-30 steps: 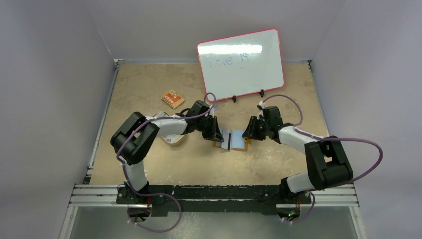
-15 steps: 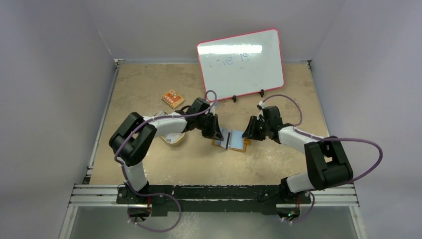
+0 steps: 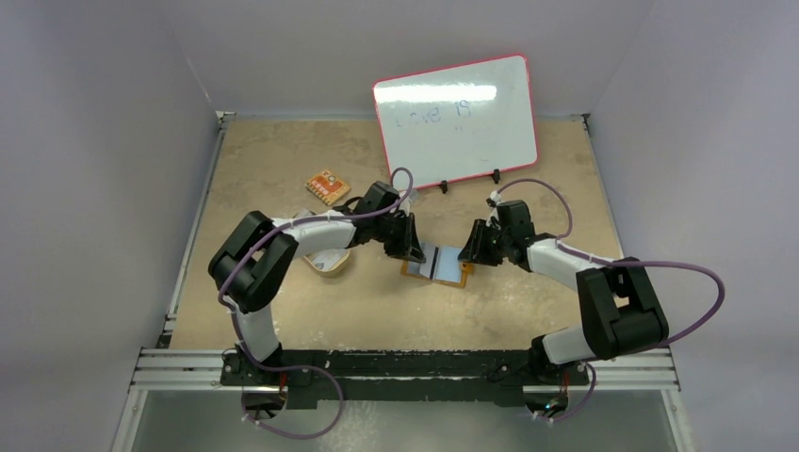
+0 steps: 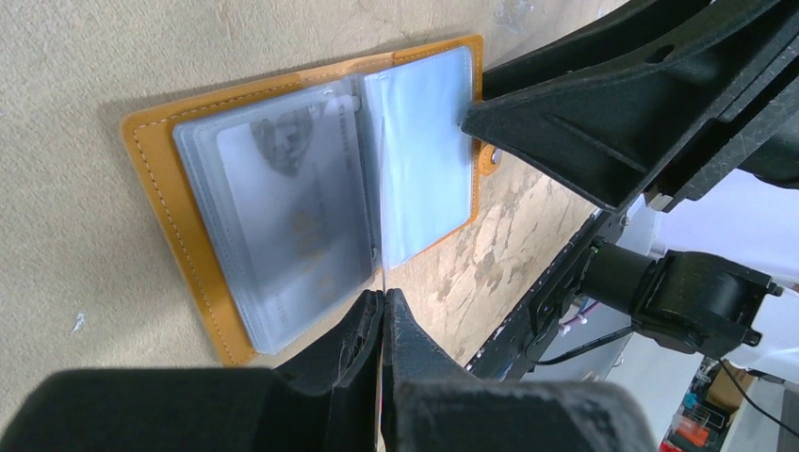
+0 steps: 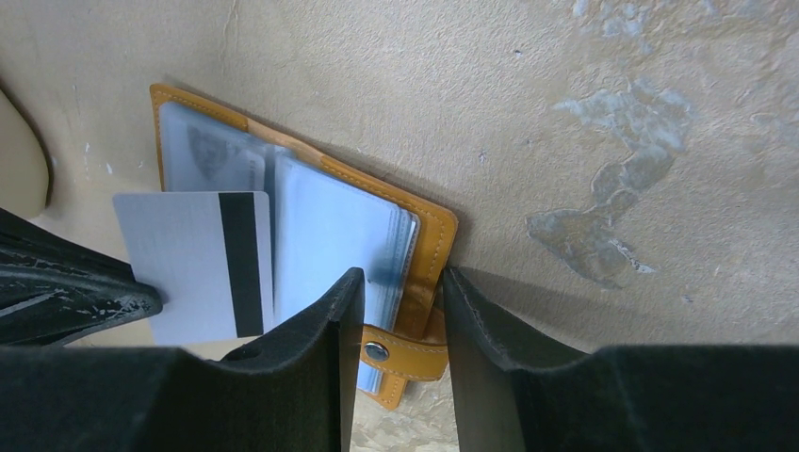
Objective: Put the credit cards into the card holder
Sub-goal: Insert the credit card into the card holder.
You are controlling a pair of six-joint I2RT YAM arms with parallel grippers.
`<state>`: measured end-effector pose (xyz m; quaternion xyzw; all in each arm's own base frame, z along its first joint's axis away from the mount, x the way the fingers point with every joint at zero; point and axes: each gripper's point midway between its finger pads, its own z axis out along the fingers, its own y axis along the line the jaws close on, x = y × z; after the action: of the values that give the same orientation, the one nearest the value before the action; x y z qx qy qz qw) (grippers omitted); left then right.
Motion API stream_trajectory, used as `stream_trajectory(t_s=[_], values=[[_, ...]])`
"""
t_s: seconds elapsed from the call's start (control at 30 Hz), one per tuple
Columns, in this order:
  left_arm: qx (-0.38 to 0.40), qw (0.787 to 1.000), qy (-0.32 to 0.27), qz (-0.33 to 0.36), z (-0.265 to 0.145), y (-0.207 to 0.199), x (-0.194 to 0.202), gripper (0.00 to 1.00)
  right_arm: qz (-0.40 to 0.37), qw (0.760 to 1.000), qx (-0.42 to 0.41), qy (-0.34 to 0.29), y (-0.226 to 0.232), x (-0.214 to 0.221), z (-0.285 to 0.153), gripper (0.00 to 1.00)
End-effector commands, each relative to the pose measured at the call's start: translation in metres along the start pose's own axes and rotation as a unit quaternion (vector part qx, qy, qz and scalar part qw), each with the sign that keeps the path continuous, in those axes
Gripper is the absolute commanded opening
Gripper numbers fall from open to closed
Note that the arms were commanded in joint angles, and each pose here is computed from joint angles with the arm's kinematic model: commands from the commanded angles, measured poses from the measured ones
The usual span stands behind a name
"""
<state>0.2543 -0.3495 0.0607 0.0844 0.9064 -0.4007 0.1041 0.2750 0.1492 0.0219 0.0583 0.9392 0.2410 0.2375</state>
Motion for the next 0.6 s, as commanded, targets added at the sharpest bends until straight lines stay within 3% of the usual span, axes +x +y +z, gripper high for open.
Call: stream_trajectory(t_s=[0.0, 0.3, 0.57], values=[[0.018, 1.000, -0.001, 0.022, 0.006, -0.008, -0.008, 0.00, -0.008, 1.000, -0.012, 0.000, 0.004, -0.002, 0.001, 0.39], [0.002, 1.000, 0.012, 0.016, 0.016, 0.007, -0.004, 0.00, -0.008, 1.000, -0.012, 0.002, 0.003, -0.002, 0.002, 0.40], [-0.025, 0.999, -0.026, -0.005, 0.021, 0.018, -0.015, 0.00, -0.004, 1.000, -0.008, 0.006, 0.001, 0.001, 0.003, 0.40]])
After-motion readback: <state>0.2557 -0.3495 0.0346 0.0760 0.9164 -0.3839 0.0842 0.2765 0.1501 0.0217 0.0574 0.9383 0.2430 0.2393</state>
